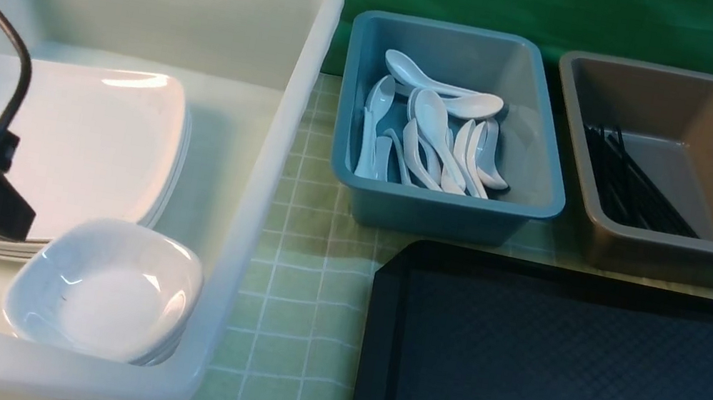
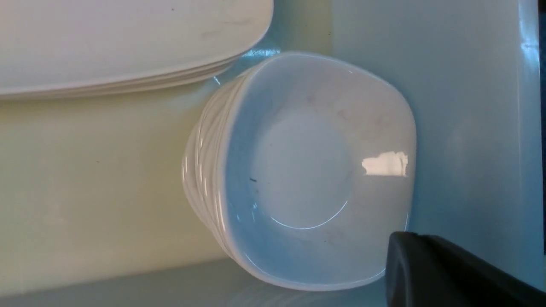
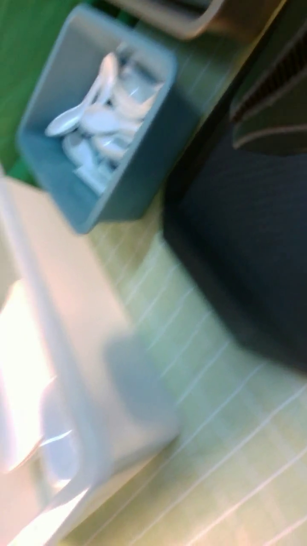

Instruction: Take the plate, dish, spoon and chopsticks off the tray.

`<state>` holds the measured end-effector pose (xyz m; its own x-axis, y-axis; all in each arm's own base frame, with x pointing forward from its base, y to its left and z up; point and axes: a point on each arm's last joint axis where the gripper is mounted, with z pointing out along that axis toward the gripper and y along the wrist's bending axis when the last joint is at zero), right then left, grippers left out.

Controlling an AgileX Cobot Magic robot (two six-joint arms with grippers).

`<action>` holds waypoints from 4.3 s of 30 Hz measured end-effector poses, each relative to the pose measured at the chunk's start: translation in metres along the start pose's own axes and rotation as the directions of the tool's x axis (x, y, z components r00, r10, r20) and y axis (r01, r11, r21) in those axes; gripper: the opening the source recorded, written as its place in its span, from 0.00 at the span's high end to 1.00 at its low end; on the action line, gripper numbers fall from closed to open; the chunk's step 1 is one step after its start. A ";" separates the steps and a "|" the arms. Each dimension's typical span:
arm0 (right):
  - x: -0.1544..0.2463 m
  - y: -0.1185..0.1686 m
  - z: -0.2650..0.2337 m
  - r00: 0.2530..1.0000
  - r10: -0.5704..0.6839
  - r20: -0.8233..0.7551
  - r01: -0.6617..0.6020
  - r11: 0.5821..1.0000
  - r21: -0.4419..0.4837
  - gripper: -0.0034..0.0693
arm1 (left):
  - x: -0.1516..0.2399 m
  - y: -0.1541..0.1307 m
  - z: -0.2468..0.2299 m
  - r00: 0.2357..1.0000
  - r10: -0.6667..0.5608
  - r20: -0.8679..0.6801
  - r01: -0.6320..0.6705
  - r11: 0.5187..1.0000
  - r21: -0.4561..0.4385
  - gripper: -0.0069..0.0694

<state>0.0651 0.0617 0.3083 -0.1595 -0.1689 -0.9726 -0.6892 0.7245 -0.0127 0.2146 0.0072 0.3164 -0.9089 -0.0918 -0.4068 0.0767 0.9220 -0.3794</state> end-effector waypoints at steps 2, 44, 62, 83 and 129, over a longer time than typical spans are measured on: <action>-0.002 0.006 0.007 0.994 0.033 0.107 -0.027 0.998 -0.058 0.95 | 0.000 0.000 0.001 1.000 -0.005 0.002 0.005 1.000 -0.002 0.93; -0.104 0.094 0.172 0.835 -0.269 -0.480 0.106 0.935 -0.338 0.95 | 0.001 0.001 -0.011 0.987 -0.133 0.093 0.139 0.988 -0.069 0.93; -0.045 0.020 -0.026 0.961 -0.154 0.229 0.208 0.950 -0.235 0.95 | 0.002 0.001 -0.011 0.987 -0.130 0.092 0.137 0.988 -0.075 0.93; -0.015 0.024 -0.013 0.958 -0.145 0.246 0.208 0.946 -0.250 0.89 | 0.002 0.001 -0.011 0.991 -0.105 0.089 0.112 0.991 -0.077 0.93; 0.127 -0.038 -0.022 1.000 -0.004 0.015 -0.007 0.724 0.690 0.75 | -0.004 0.004 -0.012 0.986 -0.056 0.155 0.073 0.992 -0.104 0.92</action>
<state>0.0560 -0.0019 0.1904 -0.1457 -0.1617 -0.9760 -0.0096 0.9867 -0.1620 0.2140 0.0155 0.3267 -0.8374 -0.2004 -0.5086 -0.0327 0.9470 -0.3195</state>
